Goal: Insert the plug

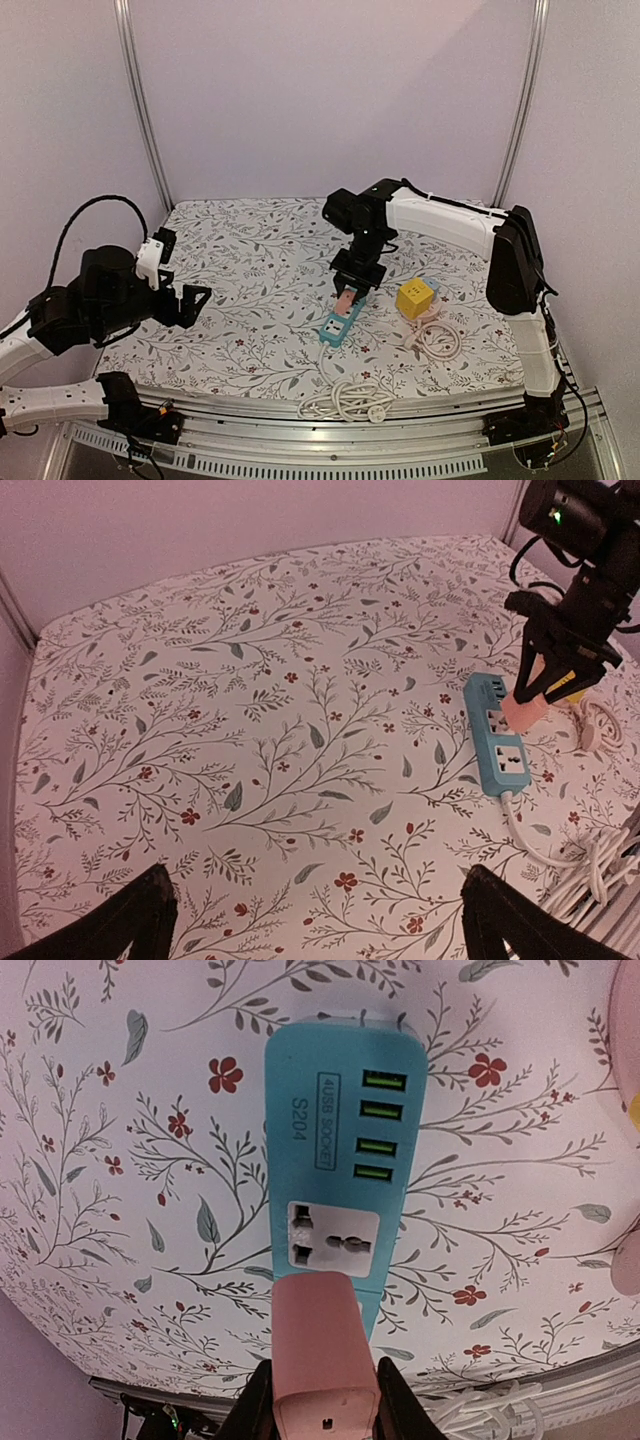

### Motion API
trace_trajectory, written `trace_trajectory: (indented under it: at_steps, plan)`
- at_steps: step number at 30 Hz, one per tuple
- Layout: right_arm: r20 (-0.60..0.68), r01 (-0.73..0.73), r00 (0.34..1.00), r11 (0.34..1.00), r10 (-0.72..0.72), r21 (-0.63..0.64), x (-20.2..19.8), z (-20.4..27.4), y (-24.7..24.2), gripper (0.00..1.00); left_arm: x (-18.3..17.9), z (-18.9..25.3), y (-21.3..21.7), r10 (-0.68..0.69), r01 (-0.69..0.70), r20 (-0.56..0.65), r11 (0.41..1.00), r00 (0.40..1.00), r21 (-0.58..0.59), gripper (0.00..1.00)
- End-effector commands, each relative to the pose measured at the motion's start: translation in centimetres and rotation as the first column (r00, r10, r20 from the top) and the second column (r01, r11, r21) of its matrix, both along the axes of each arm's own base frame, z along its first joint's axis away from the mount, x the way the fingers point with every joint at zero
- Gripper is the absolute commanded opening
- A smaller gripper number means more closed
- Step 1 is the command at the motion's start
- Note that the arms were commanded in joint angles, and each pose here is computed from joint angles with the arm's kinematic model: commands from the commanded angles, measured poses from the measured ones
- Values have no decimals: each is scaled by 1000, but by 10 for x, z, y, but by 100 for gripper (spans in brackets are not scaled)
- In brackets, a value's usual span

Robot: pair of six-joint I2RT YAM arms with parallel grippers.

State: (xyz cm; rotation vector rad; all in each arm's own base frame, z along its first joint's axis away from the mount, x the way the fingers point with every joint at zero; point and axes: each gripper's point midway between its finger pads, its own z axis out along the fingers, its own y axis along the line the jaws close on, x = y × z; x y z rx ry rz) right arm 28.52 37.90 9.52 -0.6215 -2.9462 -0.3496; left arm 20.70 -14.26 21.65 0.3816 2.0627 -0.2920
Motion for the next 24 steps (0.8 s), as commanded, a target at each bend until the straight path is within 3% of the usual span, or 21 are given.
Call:
trace_trajectory:
  at_steps: [1, 24]
  plan:
    - [5, 16, 1000, 998, -16, -63, 1, -6, -8, 0, 0, 2, 1, -12, 13, 26, 1000, 1000, -15, 100]
    - [14, -4, 1000, 998, 5, -66, 8, -26, -2, 0, -1, -1, 0, -20, 20, 23, 1000, 1000, -15, 100]
